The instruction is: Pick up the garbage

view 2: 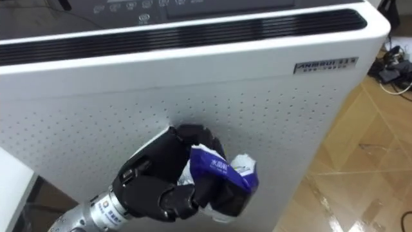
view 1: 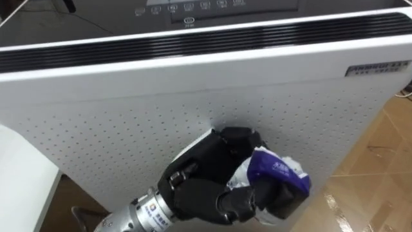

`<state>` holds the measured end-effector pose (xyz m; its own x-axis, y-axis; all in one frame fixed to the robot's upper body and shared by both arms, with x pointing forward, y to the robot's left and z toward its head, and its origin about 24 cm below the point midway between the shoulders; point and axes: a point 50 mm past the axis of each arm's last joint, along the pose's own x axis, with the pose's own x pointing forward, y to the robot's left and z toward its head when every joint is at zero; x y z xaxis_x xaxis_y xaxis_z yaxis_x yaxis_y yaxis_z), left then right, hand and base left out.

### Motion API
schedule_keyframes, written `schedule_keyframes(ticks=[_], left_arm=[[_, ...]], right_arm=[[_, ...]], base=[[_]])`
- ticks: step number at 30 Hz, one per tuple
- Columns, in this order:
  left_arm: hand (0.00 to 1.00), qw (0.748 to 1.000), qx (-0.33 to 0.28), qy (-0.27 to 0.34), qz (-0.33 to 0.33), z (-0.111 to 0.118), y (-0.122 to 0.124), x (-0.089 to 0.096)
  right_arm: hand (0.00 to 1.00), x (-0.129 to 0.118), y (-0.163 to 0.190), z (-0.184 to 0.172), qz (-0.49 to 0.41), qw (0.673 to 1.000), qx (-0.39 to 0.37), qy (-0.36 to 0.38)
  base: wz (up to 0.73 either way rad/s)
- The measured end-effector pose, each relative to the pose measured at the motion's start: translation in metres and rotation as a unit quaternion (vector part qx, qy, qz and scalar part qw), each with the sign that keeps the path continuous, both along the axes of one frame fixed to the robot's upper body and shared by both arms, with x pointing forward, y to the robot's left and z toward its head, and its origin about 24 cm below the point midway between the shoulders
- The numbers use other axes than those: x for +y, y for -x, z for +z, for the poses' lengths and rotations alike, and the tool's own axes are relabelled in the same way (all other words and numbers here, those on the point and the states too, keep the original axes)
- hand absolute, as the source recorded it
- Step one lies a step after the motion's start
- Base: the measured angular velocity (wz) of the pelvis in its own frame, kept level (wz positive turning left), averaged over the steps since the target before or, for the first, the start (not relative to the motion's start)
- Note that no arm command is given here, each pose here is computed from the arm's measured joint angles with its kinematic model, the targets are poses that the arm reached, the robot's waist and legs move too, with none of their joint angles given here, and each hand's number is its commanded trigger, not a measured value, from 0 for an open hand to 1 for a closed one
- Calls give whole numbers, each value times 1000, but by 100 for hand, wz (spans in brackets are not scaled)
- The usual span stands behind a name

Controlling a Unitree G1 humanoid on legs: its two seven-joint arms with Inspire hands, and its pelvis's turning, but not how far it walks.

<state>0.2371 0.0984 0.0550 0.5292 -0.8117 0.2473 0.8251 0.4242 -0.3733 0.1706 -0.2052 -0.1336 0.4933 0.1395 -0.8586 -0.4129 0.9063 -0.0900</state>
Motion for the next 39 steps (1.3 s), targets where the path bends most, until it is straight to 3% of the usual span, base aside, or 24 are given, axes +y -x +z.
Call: schedule_keyframes(ticks=[5, 7, 16, 39], left_arm=[[100, 992, 114, -40, 44, -53, 1, 15], [100, 982, 156, -85, 62, -76, 6, 21], [100, 959, 227, -162, 46, -118, 29, 25], [100, 922, 274, -265, 73, -152, 45, 36]], right_arm=[[100, 2, -5, 1, -6, 1000, -9, 1], [100, 1, -7, 3, -12, 1000, -14, 0], [100, 5, -22, 10, -7, 999, -38, -4], [100, 15, -39, 18, -6, 997, -75, -14]], base=[[-3], [13], [0], [-3]])
